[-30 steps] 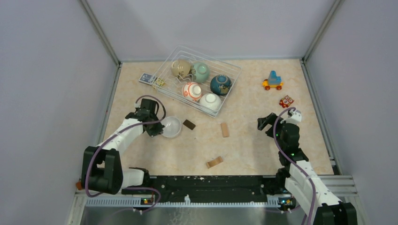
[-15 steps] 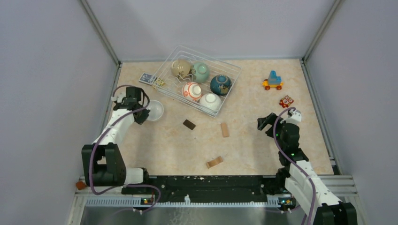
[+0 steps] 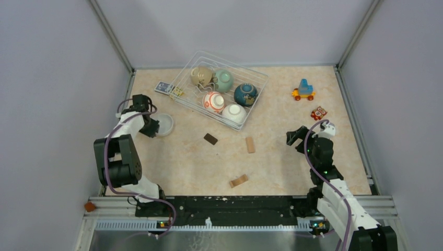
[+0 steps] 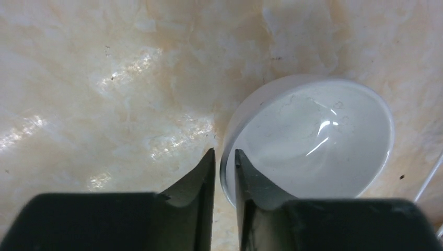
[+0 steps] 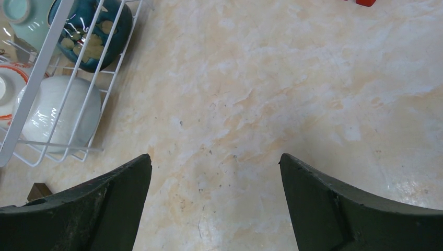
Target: Unload the bowls from the dish rack
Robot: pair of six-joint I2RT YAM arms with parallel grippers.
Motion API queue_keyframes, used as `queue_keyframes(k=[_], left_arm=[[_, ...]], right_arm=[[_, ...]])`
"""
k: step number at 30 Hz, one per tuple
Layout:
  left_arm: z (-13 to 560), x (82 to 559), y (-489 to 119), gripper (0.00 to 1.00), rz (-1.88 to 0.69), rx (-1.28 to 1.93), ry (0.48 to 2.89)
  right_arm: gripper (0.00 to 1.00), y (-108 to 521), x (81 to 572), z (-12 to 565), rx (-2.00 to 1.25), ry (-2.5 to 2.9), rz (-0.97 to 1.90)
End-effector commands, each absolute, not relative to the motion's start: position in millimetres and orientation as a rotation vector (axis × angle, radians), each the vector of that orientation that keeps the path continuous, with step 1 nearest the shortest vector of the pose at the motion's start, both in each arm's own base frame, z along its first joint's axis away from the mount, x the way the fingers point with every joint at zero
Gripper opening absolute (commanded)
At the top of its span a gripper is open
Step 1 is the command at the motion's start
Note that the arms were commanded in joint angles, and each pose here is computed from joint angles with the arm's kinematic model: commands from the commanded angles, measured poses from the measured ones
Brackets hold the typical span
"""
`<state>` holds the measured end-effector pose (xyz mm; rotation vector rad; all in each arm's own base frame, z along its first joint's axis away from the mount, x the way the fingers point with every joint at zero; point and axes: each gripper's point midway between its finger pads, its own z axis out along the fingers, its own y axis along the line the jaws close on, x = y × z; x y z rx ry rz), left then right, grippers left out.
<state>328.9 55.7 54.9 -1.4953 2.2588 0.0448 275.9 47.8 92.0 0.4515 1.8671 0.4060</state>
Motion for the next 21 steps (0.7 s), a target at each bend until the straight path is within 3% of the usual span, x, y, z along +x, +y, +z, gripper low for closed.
queue_keyframes(k=[1,4,11,14,17,21], left_arm=[[71.5,343.0,61.3,0.34,0.011,-1.472,2.207],[81.6,343.0,61.2,0.58,-0.011,-1.437,2.183],[121.6,347.9,27.4,0.81,-0.244,-1.173,2.243],[148.6,349.5,22.0,0.95,-0.25,-0.999,2.221],[182.4,352.8,1.4,0.99,-0.372,-0.766,2.181],[232.1,352.8,-65.5,0.99,-0.738,-0.286,2.059]], right_arm=[[0.92,50.3,277.9,100.4,0.438,1.83,0.426],[0.92,50.3,278.0,100.3,0.436,1.831,0.425],[0.92,50.3,278.2,100.7,0.435,1.827,0.425],[0.92,50.8,278.0,100.5,0.433,1.829,0.427],[0.92,51.4,278.0,100.5,0.431,1.83,0.43],[0.92,51.8,278.1,100.0,0.428,1.832,0.432]])
